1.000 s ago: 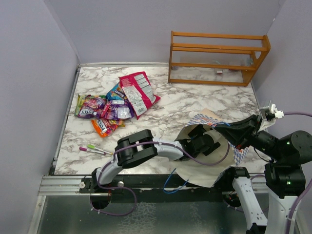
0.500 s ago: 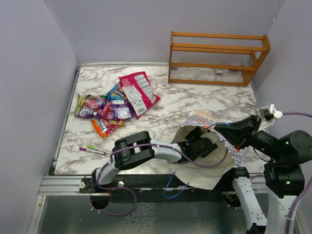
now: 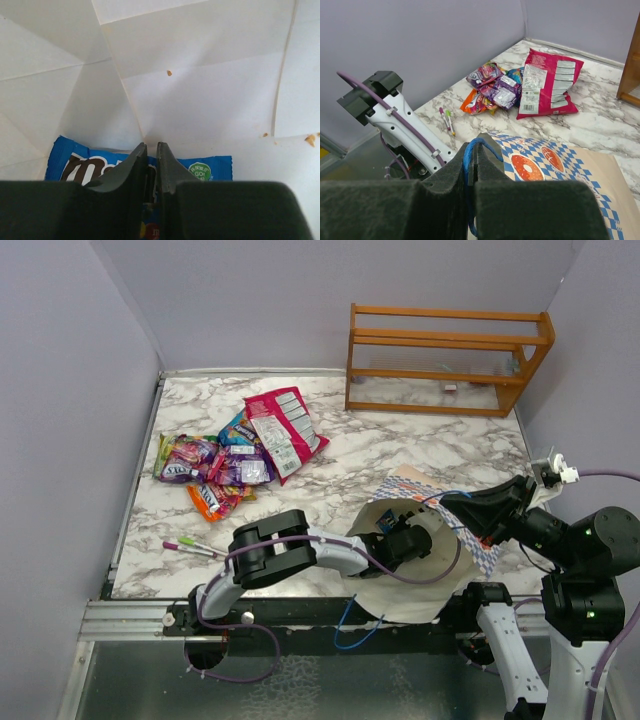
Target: Take the snacks out of the paper bag
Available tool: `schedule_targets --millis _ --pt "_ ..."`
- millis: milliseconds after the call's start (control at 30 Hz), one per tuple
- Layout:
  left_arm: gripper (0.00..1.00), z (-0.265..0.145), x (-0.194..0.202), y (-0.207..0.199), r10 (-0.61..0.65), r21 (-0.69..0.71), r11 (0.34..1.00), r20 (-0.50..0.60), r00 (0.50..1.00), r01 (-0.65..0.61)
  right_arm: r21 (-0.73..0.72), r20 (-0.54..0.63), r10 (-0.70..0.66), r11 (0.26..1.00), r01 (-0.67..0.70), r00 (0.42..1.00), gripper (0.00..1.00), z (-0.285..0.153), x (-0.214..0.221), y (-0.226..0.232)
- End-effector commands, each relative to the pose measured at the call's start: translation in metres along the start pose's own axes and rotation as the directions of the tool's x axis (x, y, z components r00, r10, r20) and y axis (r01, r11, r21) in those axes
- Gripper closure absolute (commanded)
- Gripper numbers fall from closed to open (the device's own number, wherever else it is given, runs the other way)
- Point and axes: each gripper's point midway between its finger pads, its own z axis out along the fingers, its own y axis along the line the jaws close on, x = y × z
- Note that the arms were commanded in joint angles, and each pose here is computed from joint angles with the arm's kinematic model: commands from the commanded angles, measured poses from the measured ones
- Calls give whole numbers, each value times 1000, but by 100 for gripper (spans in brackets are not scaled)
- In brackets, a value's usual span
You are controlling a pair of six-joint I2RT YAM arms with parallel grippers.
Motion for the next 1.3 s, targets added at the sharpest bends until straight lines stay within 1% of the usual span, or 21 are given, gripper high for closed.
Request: schedule_targets --millis 0,67,100,233,400,500,600,733,867,1000,1067,1133,1233,1267 --pt "90 -12 49 15 136 15 991 -170 976 -136 22 14 -18 1000 18 1000 98 -2 -6 0" --pt "97 -15 32 15 153 25 988 -138 979 -151 24 15 -20 1000 20 1000 98 -2 -6 0" --pt "99 -17 24 14 158 34 987 -124 980 -155 26 15 -20 999 19 1000 98 -2 -6 -1" --pt "100 -28 -14 8 161 72 985 -61 985 -157 31 13 -20 999 19 1000 98 -2 -5 -2" --pt "100 -54 -56 -12 140 194 971 25 990 -142 61 16 -12 998 11 1000 98 -2 -4 -7" --pt "100 -77 -67 -34 155 311 935 65 986 -168 100 20 -1 995 -1 1000 98 -3 -4 -13" --pt "100 -104 -71 -51 184 391 896 108 977 -212 149 27 10 989 -14 1000 98 -3 -5 -22" --pt "100 -140 -79 -60 221 435 858 171 960 -275 204 44 34 978 -43 998 98 -2 -6 -34" --pt "100 -177 -92 -51 222 442 845 224 949 -302 224 59 46 973 -58 997 98 0 -9 -41" --pt "100 -220 -112 -35 173 477 826 293 940 -301 274 79 53 959 -73 995 98 1 -14 -53" --pt "100 -245 -123 -28 166 506 795 349 922 -334 325 94 62 941 -90 994 98 1 -14 -65" --pt "100 -271 -140 -17 146 519 777 402 904 -356 378 107 72 919 -107 992 98 0 -13 -79" --pt "100 -310 -176 5 87 504 786 483 872 -358 440 125 84 889 -131 989 98 -1 -13 -96" --pt "100 -319 -187 16 72 483 802 507 859 -352 459 134 86 877 -139 987 98 0 -14 -102"
